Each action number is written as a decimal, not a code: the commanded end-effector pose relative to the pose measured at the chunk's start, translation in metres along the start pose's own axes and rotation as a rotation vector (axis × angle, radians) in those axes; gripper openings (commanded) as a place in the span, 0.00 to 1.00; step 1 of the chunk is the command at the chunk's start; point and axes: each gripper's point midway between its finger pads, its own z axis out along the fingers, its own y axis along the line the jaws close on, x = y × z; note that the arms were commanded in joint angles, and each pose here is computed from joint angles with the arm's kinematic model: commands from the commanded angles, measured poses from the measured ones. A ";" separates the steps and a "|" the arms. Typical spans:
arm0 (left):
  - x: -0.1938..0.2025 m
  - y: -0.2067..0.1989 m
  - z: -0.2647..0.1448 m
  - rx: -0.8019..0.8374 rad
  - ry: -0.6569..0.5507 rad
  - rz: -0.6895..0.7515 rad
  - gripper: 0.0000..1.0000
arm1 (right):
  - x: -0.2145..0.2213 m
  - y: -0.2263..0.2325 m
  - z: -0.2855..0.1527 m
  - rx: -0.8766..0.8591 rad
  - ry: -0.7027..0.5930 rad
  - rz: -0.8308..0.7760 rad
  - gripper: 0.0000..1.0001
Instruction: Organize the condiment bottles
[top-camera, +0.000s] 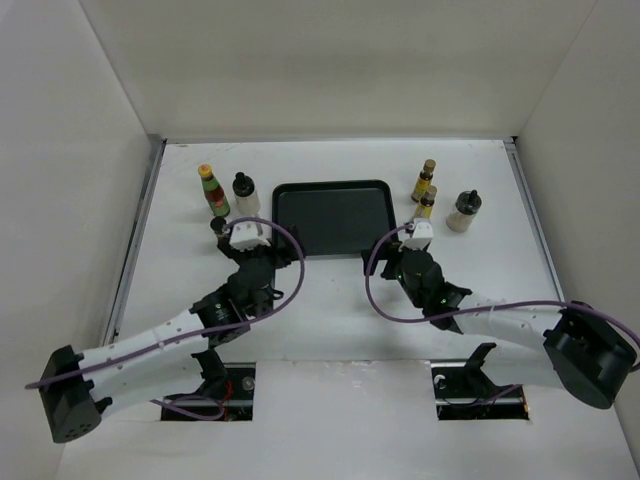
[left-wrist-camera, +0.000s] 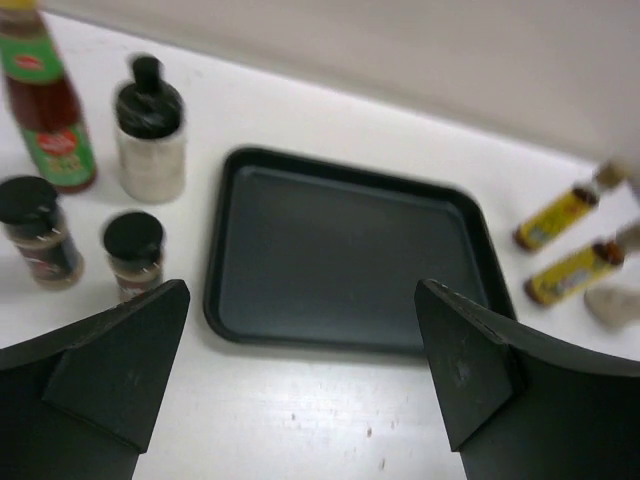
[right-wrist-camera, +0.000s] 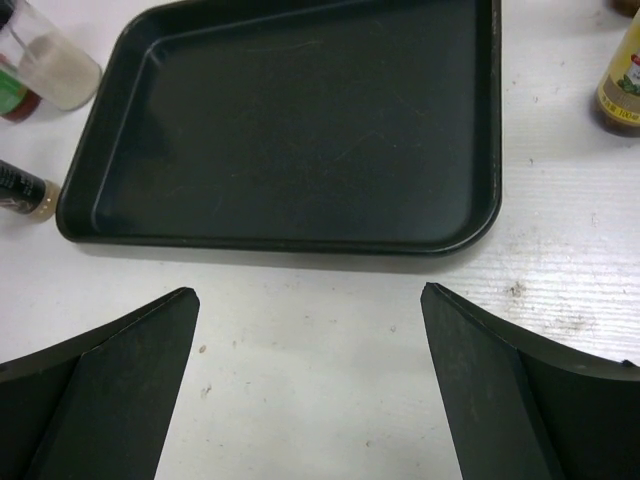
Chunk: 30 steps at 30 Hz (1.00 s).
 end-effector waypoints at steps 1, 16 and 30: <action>-0.048 0.023 0.006 -0.090 -0.107 -0.079 1.00 | -0.034 0.022 -0.005 -0.081 -0.111 0.047 1.00; -0.015 0.078 0.085 -0.262 0.042 0.079 0.73 | -0.035 0.044 -0.017 -0.191 -0.093 0.048 0.31; 0.031 0.104 0.115 -0.341 0.150 0.090 0.70 | -0.023 0.046 -0.008 -0.171 -0.069 0.003 0.68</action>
